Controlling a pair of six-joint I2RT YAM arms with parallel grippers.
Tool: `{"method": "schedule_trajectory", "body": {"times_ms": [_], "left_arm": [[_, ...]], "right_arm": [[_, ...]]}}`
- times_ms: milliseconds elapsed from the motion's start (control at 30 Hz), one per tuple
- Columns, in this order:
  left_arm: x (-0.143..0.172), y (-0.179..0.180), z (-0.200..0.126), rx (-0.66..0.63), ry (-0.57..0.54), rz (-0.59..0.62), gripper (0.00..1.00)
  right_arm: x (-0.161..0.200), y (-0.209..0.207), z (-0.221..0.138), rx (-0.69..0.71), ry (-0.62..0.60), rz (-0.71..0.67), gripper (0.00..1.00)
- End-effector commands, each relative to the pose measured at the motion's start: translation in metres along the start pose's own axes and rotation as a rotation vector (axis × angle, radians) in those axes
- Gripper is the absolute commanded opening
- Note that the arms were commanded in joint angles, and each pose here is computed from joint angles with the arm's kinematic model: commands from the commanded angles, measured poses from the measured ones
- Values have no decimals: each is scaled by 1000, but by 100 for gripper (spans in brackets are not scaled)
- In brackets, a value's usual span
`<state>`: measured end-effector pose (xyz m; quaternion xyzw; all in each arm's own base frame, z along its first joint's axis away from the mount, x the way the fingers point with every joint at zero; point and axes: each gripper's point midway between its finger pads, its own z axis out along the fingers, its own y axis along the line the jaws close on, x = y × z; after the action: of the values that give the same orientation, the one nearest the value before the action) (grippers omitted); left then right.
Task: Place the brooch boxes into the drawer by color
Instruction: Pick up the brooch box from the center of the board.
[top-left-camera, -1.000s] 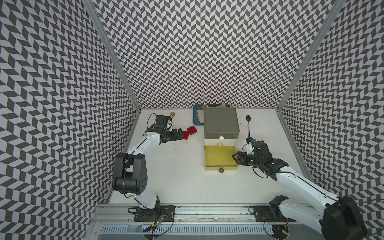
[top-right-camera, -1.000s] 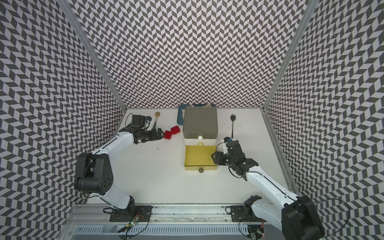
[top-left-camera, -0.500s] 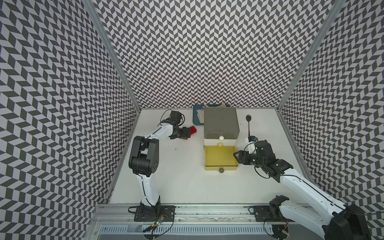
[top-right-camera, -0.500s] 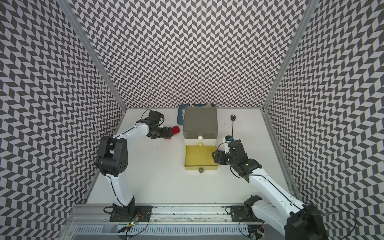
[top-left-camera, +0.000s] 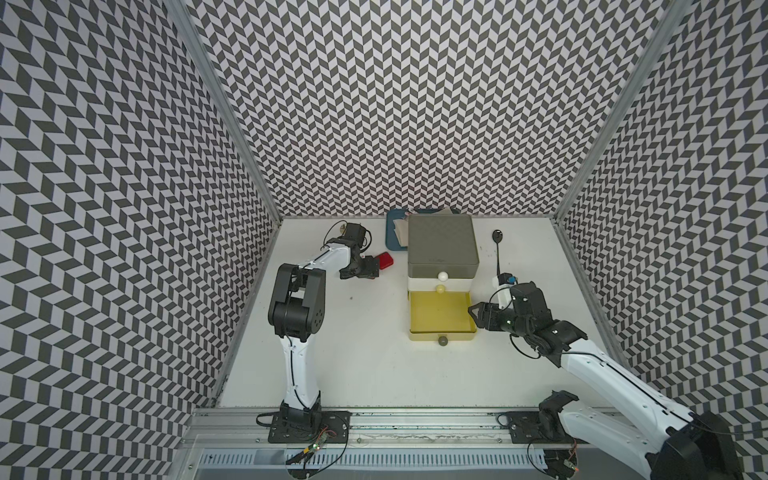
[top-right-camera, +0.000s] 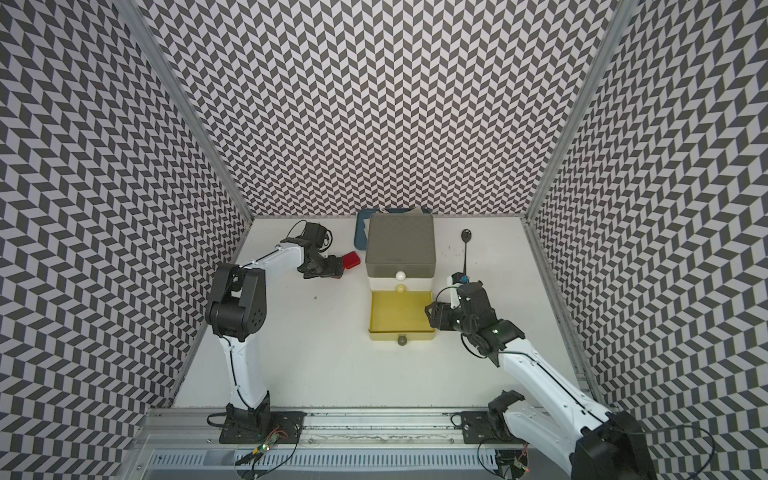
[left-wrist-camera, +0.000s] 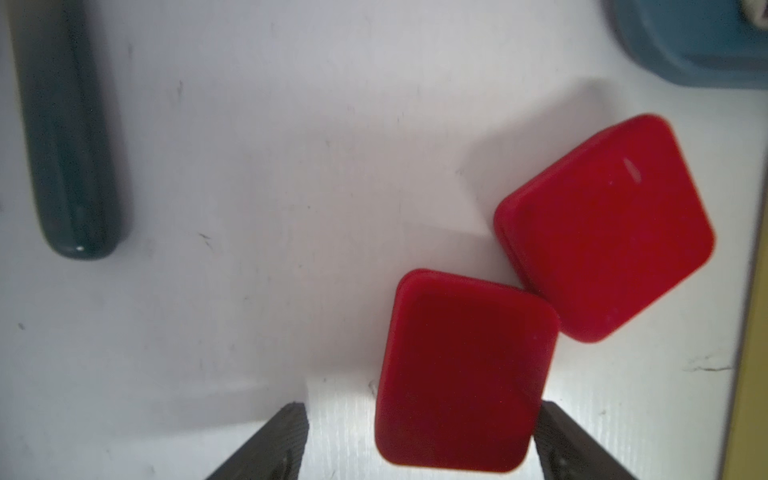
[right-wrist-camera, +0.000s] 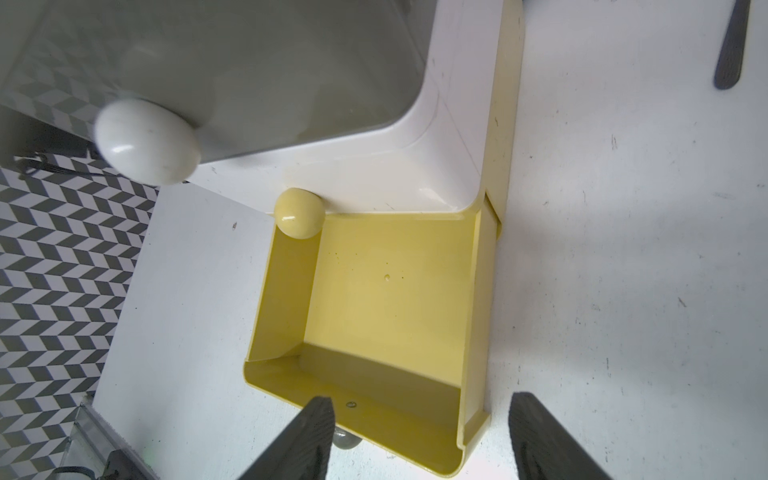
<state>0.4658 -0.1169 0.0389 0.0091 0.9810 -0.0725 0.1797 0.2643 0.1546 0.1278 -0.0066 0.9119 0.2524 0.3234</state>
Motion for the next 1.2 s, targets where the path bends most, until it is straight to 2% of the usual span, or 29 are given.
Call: {"method": "schedule_trajectory", "body": {"times_ms": [0, 267, 400, 533, 600, 667, 967, 1167], "left_arm": [[-4, -3, 5, -7, 4, 26, 84], [-5, -6, 9, 8, 13, 33, 77], [-1, -8, 15, 17, 29, 31, 61], [3, -8, 13, 9, 33, 40, 59], [2, -10, 4, 16, 19, 44, 53], [-2, -15, -11, 39, -13, 40, 44], [-30, -42, -115, 150, -215, 86, 44], [-3, -69, -165, 215, -412, 208, 45]], "right_arm": [[-5, 4, 0, -10, -12, -17, 71], [-7, 4, -2, -6, -18, -18, 71], [-7, 7, -2, -20, -16, -18, 71], [-11, 13, -7, -41, -23, -18, 71], [-13, 14, -10, -46, -32, -15, 71], [-17, 18, -14, -58, -46, -10, 71], [-59, 62, -49, -189, -136, -32, 71], [-91, 97, -71, -270, -156, -95, 72]]}}
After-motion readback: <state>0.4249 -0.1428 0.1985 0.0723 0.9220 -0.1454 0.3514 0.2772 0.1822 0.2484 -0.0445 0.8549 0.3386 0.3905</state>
